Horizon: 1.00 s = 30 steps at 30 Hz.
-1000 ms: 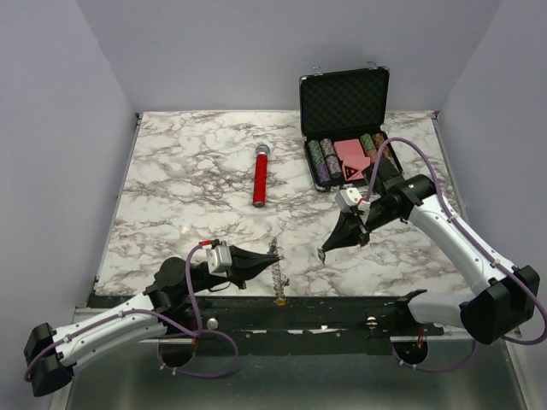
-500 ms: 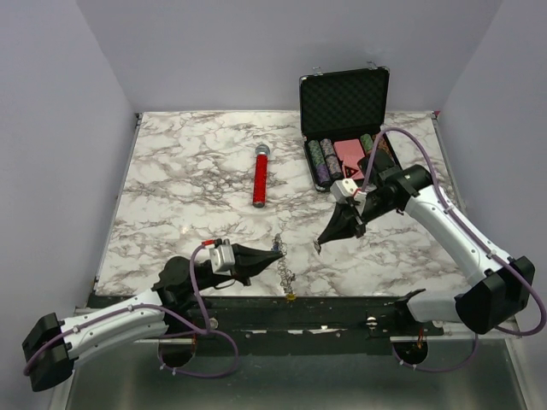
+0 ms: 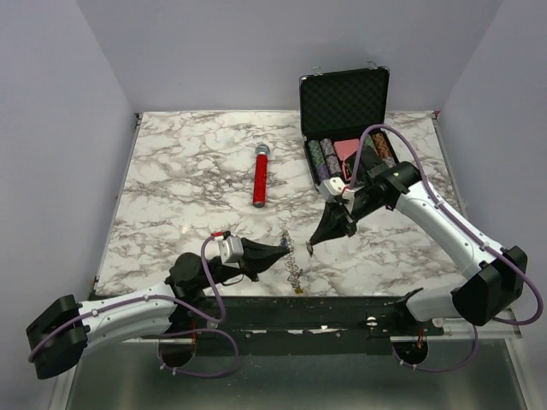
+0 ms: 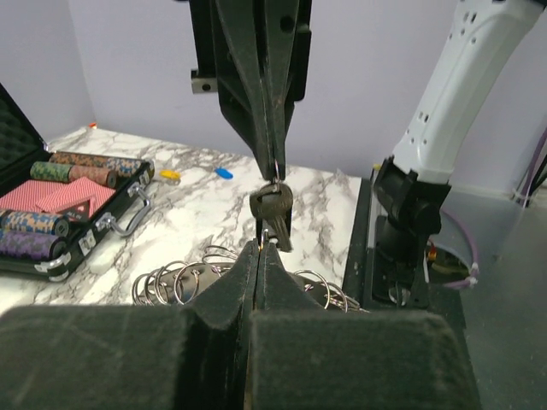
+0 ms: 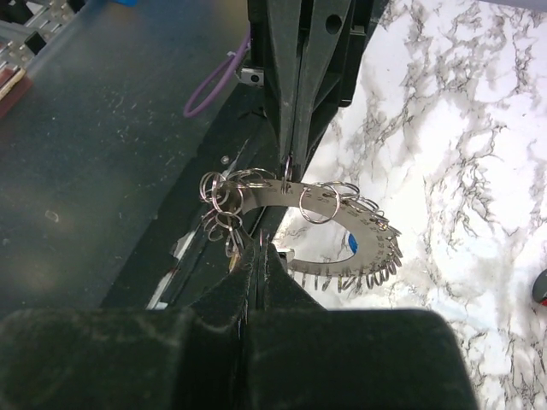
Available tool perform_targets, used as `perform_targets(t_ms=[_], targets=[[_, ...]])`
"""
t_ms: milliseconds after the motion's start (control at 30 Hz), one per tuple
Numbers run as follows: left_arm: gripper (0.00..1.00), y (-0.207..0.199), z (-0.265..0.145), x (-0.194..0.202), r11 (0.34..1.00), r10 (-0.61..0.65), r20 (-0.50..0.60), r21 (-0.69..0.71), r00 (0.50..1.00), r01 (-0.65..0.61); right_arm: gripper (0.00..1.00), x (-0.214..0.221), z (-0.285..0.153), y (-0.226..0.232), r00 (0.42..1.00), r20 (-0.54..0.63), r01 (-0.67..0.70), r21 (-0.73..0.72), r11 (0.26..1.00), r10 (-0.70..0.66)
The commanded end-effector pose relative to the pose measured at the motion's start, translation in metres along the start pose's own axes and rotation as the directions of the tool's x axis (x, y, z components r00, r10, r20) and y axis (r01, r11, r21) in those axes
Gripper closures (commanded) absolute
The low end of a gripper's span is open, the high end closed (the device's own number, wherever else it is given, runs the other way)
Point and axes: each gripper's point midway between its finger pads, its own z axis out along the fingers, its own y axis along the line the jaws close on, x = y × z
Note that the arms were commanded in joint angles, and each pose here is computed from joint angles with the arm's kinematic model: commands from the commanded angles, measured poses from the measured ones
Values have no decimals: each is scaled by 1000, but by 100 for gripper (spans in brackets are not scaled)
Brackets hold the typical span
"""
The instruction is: Put the keys on the keyring
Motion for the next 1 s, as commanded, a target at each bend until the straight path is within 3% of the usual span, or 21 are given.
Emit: perform_targets(t_ms=[0,333,967], targets=[[100,-1,5,-44,999,-38,184,-6,982,40,100,-4,3,-8,1000,3,-11,17,1000,11],[100,2,12,-45,993,-113,211,-10,971,118,100,-14,4,-13,998,30,-56,28,998,55],[100,9,20,-44,991,-110,201,-46,973,122,100,-15,12,-12,995,39,-89,10,996,88]])
